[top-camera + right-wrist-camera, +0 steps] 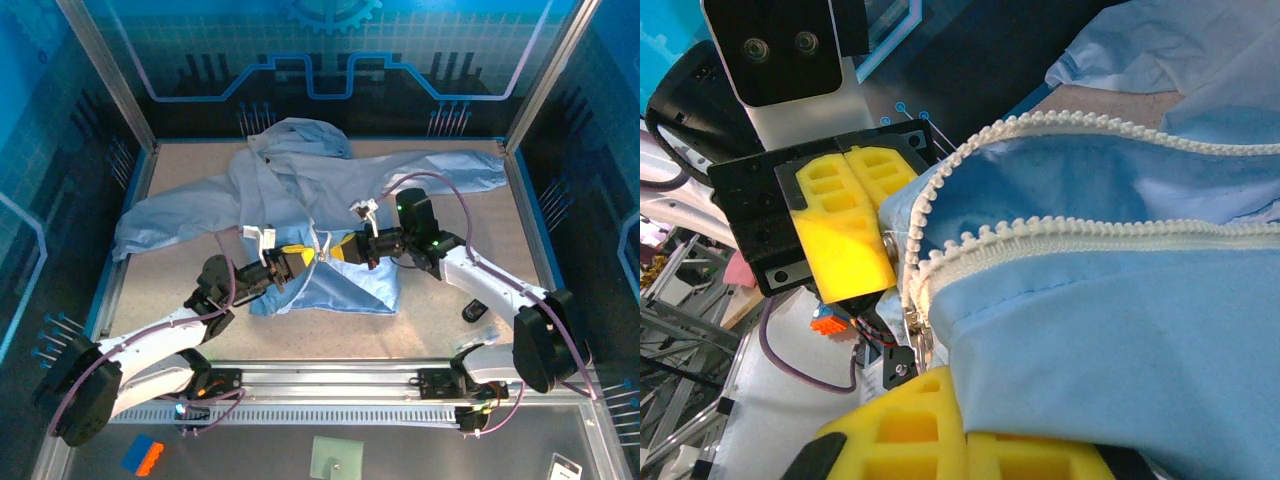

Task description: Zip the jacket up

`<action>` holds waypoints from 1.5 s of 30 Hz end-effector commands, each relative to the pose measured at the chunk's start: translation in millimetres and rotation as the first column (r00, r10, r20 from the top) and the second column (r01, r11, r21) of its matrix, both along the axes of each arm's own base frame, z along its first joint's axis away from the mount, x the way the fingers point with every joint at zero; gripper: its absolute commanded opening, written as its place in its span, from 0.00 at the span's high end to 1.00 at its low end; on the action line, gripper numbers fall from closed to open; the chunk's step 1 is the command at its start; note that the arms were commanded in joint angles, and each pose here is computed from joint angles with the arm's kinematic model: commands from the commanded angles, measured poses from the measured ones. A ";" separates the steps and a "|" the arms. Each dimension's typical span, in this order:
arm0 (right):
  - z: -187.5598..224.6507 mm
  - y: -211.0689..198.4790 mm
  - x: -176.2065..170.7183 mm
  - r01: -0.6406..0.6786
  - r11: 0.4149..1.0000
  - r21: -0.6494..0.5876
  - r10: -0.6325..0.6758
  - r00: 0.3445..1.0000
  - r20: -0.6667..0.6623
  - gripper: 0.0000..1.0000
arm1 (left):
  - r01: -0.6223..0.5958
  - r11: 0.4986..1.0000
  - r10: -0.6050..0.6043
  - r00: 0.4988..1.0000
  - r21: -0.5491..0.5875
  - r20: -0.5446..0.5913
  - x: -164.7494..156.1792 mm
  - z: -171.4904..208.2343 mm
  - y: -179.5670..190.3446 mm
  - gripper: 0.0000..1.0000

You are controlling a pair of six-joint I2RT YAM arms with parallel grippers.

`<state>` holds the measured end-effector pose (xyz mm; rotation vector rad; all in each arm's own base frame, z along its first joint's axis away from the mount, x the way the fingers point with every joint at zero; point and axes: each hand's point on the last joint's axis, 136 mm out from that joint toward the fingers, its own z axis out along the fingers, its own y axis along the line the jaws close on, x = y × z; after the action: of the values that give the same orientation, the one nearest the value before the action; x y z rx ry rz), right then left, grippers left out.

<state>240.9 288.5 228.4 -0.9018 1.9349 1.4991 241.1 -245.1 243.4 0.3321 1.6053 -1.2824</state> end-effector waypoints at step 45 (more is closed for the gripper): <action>12.6 8.3 -2.8 -0.039 0.999 0.027 0.038 0.999 0.039 1.00 | -0.020 0.999 0.022 0.998 -0.044 0.057 8.2 23.0 2.8 1.00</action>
<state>239.4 290.8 228.2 -0.9053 1.9356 1.5060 246.9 -242.3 240.5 0.3121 1.6156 -1.2661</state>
